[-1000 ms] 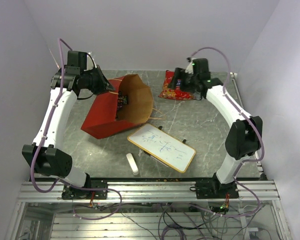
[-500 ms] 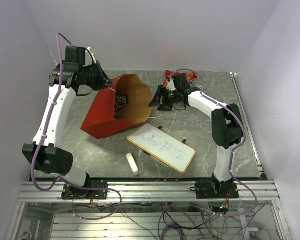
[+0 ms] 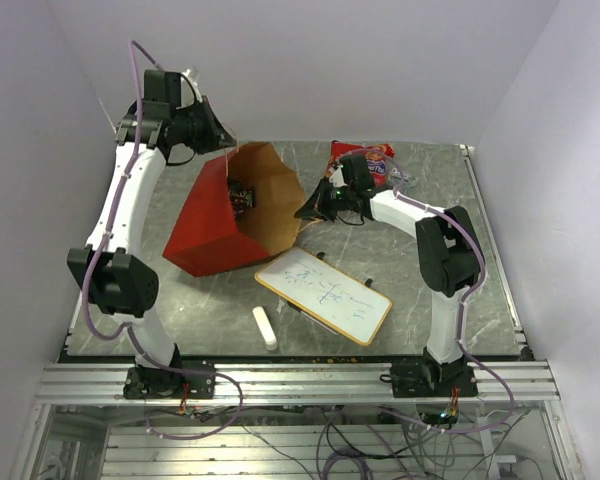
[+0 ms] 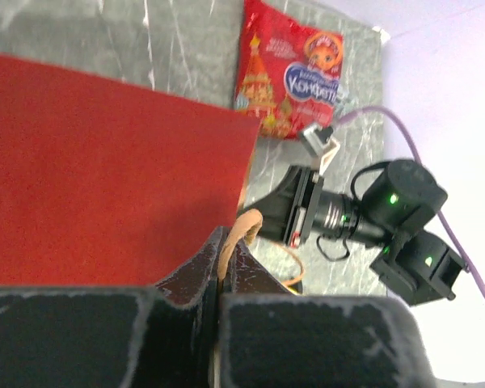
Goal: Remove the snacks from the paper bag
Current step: Take out the snack from the paper bag.
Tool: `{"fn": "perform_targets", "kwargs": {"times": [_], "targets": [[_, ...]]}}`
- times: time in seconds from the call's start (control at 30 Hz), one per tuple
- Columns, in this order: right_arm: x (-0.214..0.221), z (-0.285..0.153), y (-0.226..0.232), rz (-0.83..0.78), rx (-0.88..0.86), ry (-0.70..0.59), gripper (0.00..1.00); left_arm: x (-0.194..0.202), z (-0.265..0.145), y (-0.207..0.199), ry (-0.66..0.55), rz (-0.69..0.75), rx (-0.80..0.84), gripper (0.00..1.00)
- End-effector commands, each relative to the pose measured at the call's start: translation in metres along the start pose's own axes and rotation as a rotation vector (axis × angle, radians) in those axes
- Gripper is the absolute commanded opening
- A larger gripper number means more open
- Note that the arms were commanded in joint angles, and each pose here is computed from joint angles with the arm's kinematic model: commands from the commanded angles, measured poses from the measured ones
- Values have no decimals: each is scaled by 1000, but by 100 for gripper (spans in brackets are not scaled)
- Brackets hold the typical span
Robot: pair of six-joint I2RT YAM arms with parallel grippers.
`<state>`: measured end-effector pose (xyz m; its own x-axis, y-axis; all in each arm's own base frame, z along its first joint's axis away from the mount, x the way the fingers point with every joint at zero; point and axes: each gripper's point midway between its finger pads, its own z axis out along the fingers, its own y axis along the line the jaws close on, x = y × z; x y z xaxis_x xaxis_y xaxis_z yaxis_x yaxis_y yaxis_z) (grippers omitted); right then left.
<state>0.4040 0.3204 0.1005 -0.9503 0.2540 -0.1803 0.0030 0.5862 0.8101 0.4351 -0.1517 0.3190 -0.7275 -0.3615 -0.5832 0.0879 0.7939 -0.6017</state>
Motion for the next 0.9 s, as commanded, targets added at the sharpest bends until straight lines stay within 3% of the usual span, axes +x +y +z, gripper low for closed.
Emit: {"fn": "perform_targets", "kwargs": {"times": [0.0, 0.2, 0.3, 0.5, 0.63, 0.77, 0.83, 0.87], "targets": [[-13, 8, 16, 11, -19, -93, 0, -55, 7, -35, -151, 138, 135, 7], [-6, 7, 56, -50, -39, -203, 0, -93, 13, -66, -236, 245, 251, 7], [5, 7, 67, -47, -44, -240, 0, -90, 6, -69, -235, 252, 258, 7], [49, 17, 77, -102, -11, -216, 0, -14, -15, -20, -89, 181, 103, 7], [73, 18, 66, -129, 26, -198, 1, 37, -37, 34, -4, 22, -77, 7], [60, -1, 46, -255, 132, -241, 16, 48, -50, 27, 12, -40, -10, 7], [47, -18, 42, -383, 197, -283, 28, 46, -52, 18, 22, -51, 19, 7], [40, -28, 42, -457, 230, -300, 38, 47, -53, 15, 33, -59, 31, 7]]}}
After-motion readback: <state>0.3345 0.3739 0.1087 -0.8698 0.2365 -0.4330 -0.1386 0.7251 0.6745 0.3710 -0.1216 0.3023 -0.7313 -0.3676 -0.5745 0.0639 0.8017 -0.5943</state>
